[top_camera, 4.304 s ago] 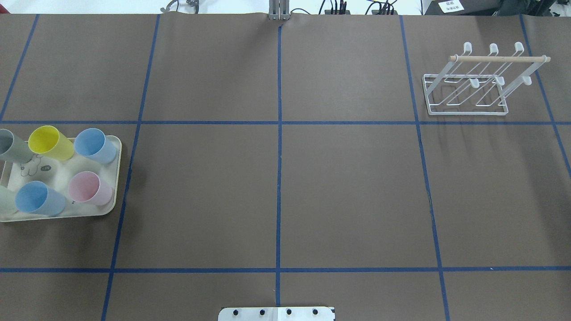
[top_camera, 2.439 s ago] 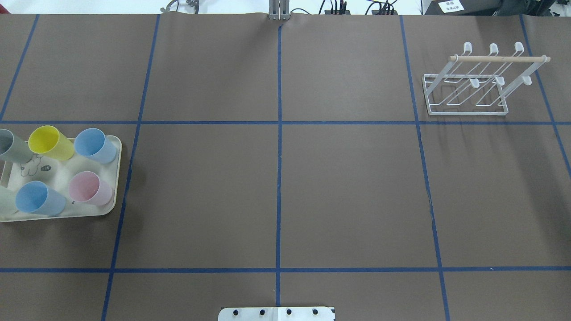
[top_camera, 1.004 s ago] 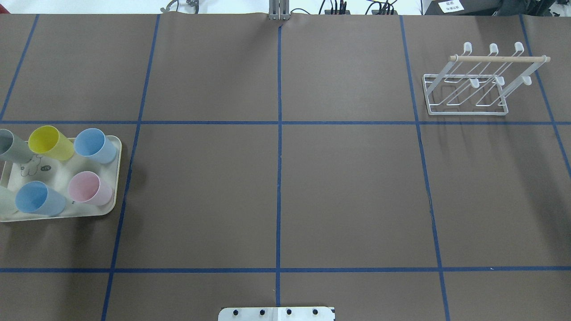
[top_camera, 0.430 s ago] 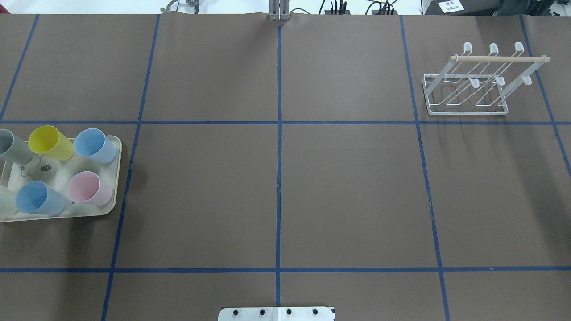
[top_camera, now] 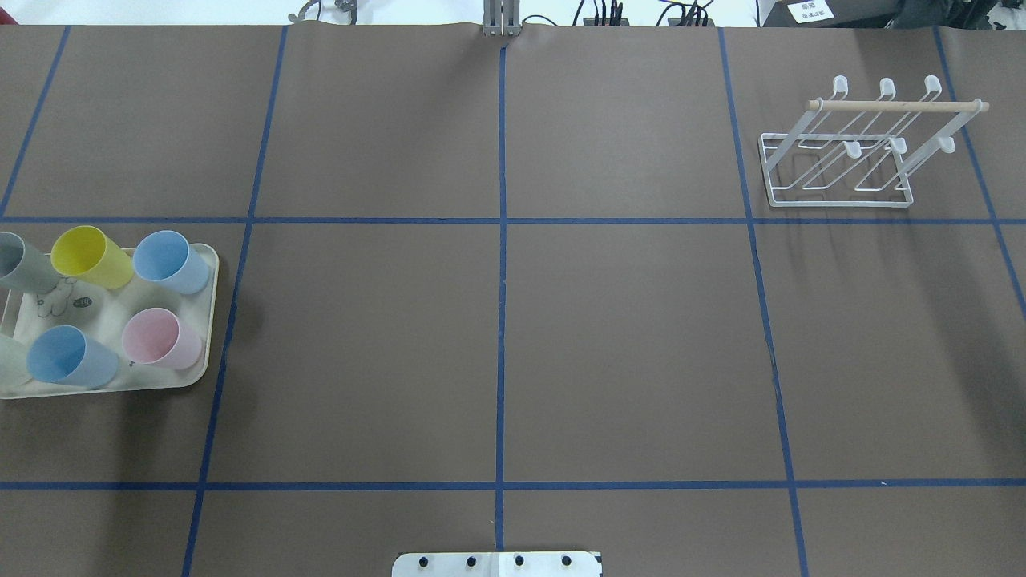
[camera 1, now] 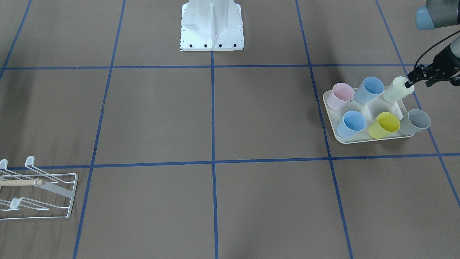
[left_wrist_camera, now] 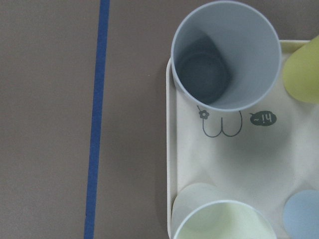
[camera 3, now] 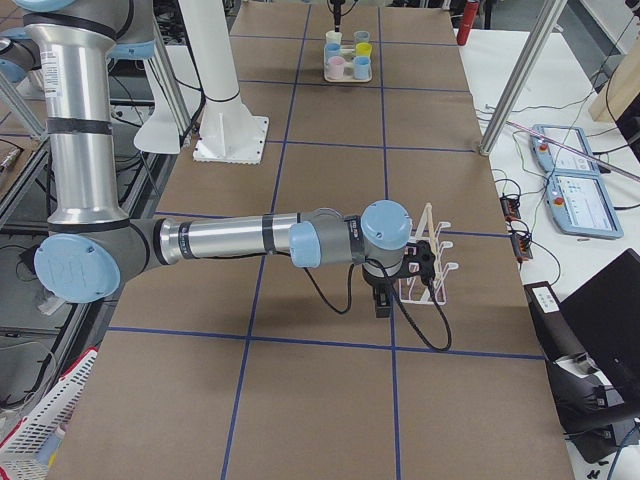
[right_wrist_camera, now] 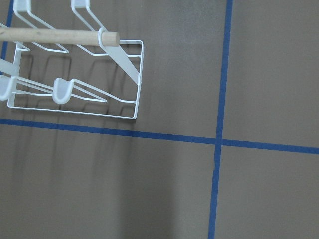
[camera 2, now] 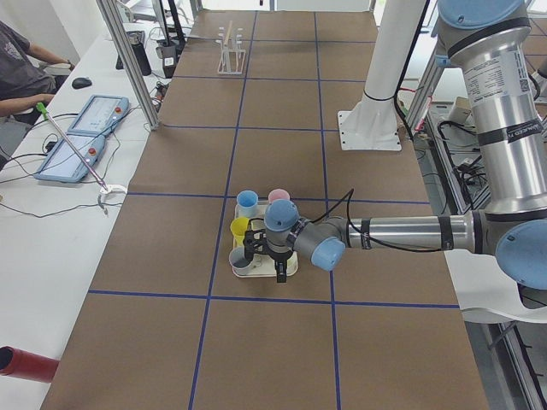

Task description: Transfer IKEA cup to right arm and place on rack

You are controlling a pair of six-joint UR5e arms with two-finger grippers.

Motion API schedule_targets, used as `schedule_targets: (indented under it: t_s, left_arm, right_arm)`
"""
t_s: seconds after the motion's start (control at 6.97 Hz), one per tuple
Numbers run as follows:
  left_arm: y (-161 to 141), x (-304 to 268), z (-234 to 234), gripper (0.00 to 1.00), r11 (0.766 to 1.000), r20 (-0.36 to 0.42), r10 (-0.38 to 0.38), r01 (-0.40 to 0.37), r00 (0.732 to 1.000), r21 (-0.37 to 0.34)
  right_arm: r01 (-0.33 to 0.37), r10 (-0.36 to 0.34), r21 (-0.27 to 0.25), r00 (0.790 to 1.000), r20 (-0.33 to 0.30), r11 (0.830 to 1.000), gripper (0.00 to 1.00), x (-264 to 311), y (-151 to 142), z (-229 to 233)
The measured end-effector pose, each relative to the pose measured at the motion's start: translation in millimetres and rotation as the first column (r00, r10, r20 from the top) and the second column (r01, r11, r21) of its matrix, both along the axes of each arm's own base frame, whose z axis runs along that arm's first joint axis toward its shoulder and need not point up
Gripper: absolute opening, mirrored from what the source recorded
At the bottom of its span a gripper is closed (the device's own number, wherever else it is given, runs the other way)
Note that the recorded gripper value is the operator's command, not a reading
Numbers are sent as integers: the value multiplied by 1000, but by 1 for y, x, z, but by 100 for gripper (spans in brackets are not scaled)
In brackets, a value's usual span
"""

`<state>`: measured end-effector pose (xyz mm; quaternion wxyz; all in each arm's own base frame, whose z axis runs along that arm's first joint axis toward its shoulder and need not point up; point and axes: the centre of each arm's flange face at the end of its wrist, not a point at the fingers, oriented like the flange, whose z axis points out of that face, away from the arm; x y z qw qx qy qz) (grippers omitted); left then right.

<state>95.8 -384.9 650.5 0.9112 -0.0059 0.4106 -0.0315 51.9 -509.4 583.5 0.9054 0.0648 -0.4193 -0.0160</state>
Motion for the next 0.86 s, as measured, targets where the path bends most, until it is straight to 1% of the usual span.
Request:
schedule_targets:
  t_s: [0.29,0.43,0.57,0.72,0.86]
  left_arm:
    - [-5,10,4,87,1000,2,18,-18,1000,-4]
    - [-5,16,6,76,999,3,33,-33,999,-6]
    - [-3,22,7,65,999,3,46,-46,999,-7]
    - [-2,25,8,49,998,4,55,-55,998,-10]
    - [-1,26,9,22,998,4,58,-58,998,-13]
  right_arm:
    - [0,0,0,1000,0,1000,100,0,0,0]
    - [-1,1,0,1000,0,1000,100,0,0,0]
    - [-1,1,0,1000,0,1000,100,0,0,0]
    - [-1,1,2,1000,0,1000,100,0,0,-2]
    - [-3,3,9,1000,2,1000,100,0,0,-6]
